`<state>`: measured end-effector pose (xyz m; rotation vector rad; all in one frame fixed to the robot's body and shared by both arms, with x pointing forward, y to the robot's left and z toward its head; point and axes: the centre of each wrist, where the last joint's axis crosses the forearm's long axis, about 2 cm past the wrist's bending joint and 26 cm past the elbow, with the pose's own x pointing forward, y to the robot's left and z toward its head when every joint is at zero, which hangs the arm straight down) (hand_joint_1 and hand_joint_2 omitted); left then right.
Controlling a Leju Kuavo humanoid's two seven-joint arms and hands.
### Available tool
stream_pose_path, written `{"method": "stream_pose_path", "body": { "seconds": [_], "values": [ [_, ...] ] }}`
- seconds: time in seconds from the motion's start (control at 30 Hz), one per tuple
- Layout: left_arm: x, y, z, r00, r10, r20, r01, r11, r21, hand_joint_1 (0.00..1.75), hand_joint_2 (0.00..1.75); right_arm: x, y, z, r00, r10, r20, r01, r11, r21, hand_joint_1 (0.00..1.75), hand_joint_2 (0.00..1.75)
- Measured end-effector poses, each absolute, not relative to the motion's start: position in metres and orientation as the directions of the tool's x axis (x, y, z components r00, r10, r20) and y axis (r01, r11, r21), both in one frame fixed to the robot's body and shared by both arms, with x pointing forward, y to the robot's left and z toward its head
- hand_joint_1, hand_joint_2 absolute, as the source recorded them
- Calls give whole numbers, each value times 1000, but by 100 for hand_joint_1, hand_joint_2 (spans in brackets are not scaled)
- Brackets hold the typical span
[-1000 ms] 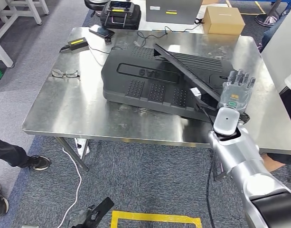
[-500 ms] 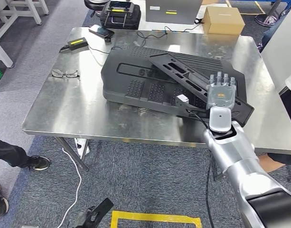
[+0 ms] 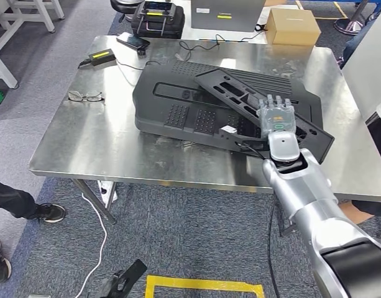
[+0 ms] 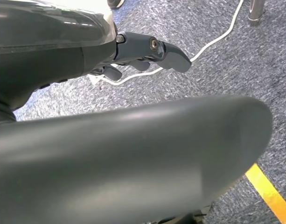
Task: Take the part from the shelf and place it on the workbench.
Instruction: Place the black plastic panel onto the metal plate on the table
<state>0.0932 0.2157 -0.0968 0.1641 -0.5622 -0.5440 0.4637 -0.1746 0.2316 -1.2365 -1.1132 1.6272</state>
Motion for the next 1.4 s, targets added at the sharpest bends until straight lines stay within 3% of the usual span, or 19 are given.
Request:
{"method": "stream_pose_path", "body": {
  "seconds": [0.47, 0.7, 1.0, 1.17, 1.4],
  "values": [
    [86, 220, -99, 720, -509, 471, 415, 861, 295, 0, 0, 476, -175, 267, -406, 905, -129, -287, -260, -922, 0, 175],
    [82, 222, -100, 729, -495, 473, 400, 869, 292, 0, 0, 481, -186, 285, -420, 905, -62, -293, -199, -935, 0, 175],
    [76, 223, -101, 734, -480, 480, 386, 877, 288, 0, 0, 451, -213, 274, -402, 914, 52, 145, 119, -982, 0, 175],
    [74, 224, -102, 732, -482, 482, 383, 876, 294, 0, 0, 380, -222, 227, -433, 893, 126, 528, 364, -767, 0, 175],
    [67, 225, -103, 745, -464, 479, 354, 884, 305, 0, 0, 287, -249, 196, -465, 860, 209, 668, 496, -555, 0, 175]
  ]
}}
